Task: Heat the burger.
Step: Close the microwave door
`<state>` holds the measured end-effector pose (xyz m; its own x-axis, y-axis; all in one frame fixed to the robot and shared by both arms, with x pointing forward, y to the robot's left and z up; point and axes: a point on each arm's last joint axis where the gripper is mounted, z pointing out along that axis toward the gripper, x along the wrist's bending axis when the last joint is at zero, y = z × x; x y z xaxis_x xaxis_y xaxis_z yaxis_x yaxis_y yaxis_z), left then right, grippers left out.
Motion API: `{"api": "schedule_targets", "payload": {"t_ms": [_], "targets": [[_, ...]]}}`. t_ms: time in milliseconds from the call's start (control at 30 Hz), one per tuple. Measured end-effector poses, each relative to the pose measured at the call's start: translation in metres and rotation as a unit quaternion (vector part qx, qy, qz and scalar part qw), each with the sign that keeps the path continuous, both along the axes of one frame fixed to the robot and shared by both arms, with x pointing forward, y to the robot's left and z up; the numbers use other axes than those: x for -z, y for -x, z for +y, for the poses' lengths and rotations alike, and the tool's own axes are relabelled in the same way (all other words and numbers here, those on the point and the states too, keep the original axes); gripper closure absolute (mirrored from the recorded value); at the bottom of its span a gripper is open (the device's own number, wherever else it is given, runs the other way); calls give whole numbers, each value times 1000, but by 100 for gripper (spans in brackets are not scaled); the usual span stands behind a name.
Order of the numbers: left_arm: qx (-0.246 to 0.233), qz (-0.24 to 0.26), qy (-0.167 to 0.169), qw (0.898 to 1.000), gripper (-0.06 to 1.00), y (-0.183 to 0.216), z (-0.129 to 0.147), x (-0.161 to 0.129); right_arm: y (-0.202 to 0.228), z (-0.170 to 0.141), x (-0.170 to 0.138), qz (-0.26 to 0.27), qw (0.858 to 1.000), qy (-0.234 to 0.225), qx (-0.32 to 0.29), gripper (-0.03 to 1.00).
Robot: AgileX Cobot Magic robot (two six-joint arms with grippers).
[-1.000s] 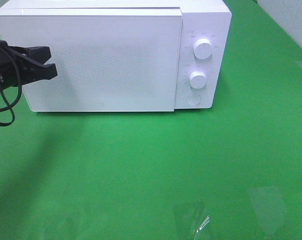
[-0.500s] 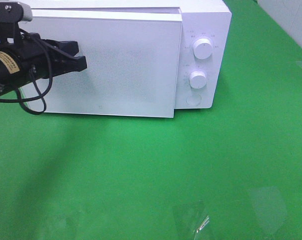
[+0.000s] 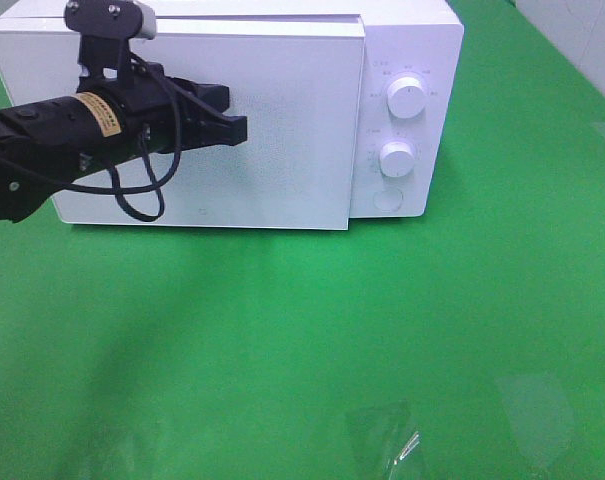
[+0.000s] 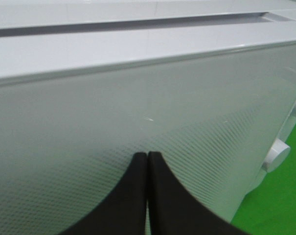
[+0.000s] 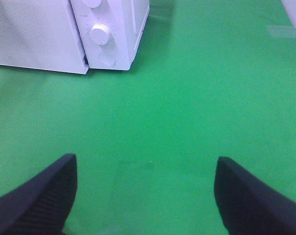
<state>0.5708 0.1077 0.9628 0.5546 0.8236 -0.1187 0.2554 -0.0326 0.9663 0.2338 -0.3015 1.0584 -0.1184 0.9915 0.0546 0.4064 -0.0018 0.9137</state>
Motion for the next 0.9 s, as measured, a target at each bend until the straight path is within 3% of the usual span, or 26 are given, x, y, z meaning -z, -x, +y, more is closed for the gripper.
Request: {"api": "schedule_targets", "payload": {"t_ms": [433,900], "targets": [[17,5,-1,1000,94,-16,-39,-6,0,0,0,0,1000,0,0,21],[60,-24,8,998,94,-26,-93,-30,0,0,0,0,1000,0,0,21]]}}
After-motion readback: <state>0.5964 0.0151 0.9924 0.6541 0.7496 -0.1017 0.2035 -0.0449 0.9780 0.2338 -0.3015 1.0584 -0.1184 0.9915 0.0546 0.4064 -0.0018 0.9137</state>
